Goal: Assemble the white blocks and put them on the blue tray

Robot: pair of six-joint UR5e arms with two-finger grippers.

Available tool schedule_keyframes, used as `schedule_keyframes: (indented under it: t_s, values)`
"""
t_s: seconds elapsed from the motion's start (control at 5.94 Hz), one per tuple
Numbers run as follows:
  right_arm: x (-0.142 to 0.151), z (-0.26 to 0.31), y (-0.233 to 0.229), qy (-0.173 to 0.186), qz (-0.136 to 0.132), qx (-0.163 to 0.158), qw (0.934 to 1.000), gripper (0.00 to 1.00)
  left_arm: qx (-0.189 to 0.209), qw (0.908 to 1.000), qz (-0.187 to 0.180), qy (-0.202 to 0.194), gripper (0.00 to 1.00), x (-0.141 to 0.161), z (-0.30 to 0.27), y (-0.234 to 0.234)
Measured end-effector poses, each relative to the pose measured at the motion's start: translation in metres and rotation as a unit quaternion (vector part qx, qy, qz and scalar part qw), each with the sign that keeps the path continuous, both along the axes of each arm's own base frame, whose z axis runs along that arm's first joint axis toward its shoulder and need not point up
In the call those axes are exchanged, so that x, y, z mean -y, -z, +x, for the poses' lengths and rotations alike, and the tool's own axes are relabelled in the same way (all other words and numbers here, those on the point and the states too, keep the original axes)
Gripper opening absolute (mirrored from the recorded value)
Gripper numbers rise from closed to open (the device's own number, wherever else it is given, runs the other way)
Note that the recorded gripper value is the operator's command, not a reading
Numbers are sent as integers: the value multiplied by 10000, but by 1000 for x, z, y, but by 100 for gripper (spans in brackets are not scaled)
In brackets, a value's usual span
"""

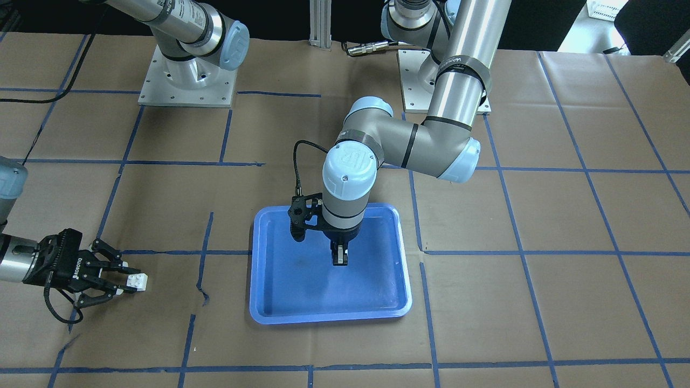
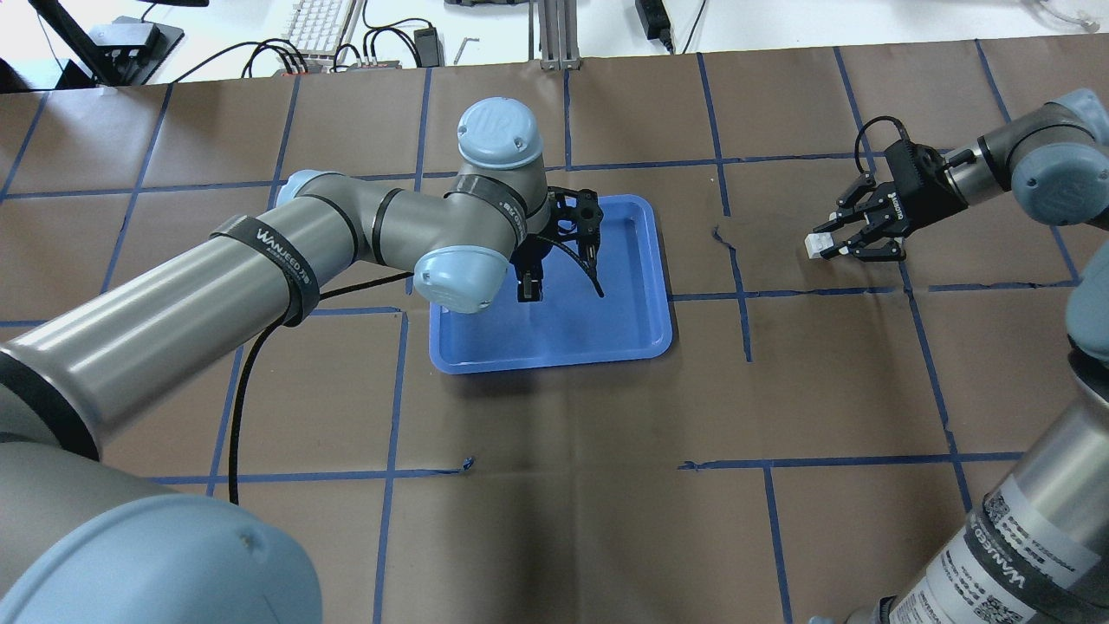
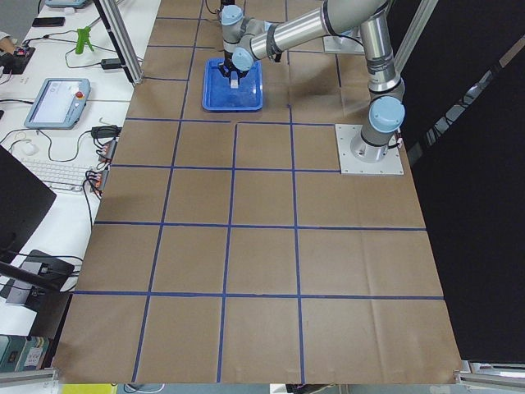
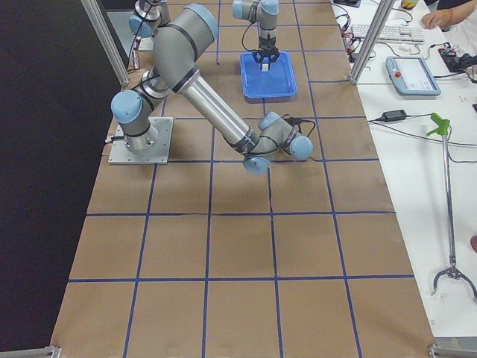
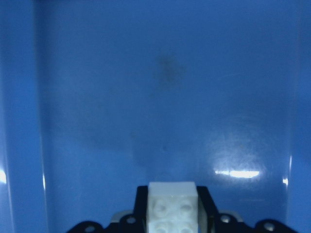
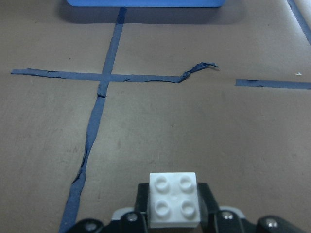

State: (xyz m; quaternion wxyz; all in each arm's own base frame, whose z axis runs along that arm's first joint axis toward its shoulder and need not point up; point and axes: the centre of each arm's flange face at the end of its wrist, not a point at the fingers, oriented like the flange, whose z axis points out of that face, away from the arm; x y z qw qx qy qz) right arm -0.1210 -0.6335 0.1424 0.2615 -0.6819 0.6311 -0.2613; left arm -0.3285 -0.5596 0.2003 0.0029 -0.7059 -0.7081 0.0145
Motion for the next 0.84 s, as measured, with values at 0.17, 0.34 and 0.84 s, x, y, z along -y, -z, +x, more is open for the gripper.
schedule_keyframes:
  t_s: [0.17, 0.34, 0.84]
  values:
    - [1, -1, -4, 6, -13, -22, 10000, 27, -25, 10000, -67, 18, 34, 2, -2, 7]
    - [2, -1, -16, 27, -54, -65, 10000, 27, -57, 9998, -165, 15, 91, 4, -3, 11]
    - [-4, 22, -81, 246, -114, -229, 9994, 27, -45, 9998, -186, -22, 99, 4, -3, 10]
